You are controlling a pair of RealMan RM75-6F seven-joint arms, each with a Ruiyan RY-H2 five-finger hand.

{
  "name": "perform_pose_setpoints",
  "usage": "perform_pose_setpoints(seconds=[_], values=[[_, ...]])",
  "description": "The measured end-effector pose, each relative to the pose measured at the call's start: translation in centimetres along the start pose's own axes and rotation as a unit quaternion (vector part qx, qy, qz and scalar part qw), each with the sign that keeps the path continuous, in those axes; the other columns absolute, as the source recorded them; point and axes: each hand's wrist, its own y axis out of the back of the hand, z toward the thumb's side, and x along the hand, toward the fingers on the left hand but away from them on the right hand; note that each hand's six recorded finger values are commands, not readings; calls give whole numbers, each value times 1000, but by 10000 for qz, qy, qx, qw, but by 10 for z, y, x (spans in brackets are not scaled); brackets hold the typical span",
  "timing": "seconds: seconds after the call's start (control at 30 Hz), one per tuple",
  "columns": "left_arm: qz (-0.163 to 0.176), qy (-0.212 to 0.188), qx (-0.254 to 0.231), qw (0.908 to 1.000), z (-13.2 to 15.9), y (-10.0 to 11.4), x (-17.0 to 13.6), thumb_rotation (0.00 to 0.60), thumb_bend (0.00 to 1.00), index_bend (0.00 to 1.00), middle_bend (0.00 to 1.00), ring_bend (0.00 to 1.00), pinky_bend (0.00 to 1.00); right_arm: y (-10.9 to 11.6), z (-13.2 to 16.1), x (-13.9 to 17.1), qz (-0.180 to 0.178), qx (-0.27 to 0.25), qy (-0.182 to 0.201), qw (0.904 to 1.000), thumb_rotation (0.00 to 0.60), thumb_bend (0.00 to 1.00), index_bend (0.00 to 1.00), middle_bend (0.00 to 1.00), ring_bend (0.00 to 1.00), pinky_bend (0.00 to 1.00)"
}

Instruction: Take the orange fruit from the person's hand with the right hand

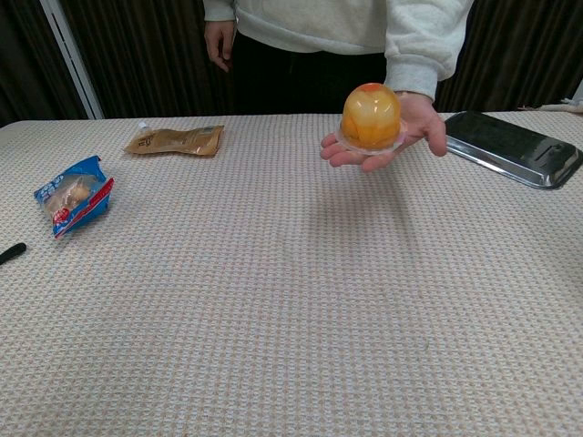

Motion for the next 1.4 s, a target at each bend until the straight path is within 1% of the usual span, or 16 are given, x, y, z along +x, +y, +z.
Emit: perform_pose_setpoints(seconds=[0.4,0.57,0.7,0.87,0.93,1.0,1.1,1.27,1.4], values=[[6,6,16,10000,0,0,0,600,0,15,0,0,0,0,0,-1,18,-14,-2,10000,600,111,40,0,0,0],[-6,6,33,10000,-1,-1,1,600,1,14,0,0,0,5,5,-5,-11,-108,20,9999,600,111,44,0,0,0],[-17,12,36,10000,-1,-1,1,600,0,15,0,0,0,13,14,-10,-42,-317,49,9995,600,111,60,0,0,0],[-29,-4,40,10000,0,-1,1,600,0,15,0,0,0,25,35,-27,122,-811,106,9966,600,114,72,0,0,9],[-39,-11,72,10000,0,-1,1,600,0,15,0,0,0,32,46,-40,230,-1009,145,9945,600,114,86,1,0,27],[-44,-2,71,10000,0,-1,1,600,0,15,0,0,0,37,54,-52,333,-1123,151,9930,600,114,105,21,1,56],[-51,9,45,10000,0,-1,1,600,0,15,0,0,0,45,67,-70,467,-1241,171,9910,600,113,120,66,12,97],[-73,-1,53,10000,0,-2,1,600,0,15,0,0,0,61,107,-111,645,-1216,418,9896,600,114,121,70,12,99],[-90,6,28,10000,-1,-2,1,600,0,15,0,0,0,63,137,-131,792,-1367,500,9862,600,114,123,70,12,99]])
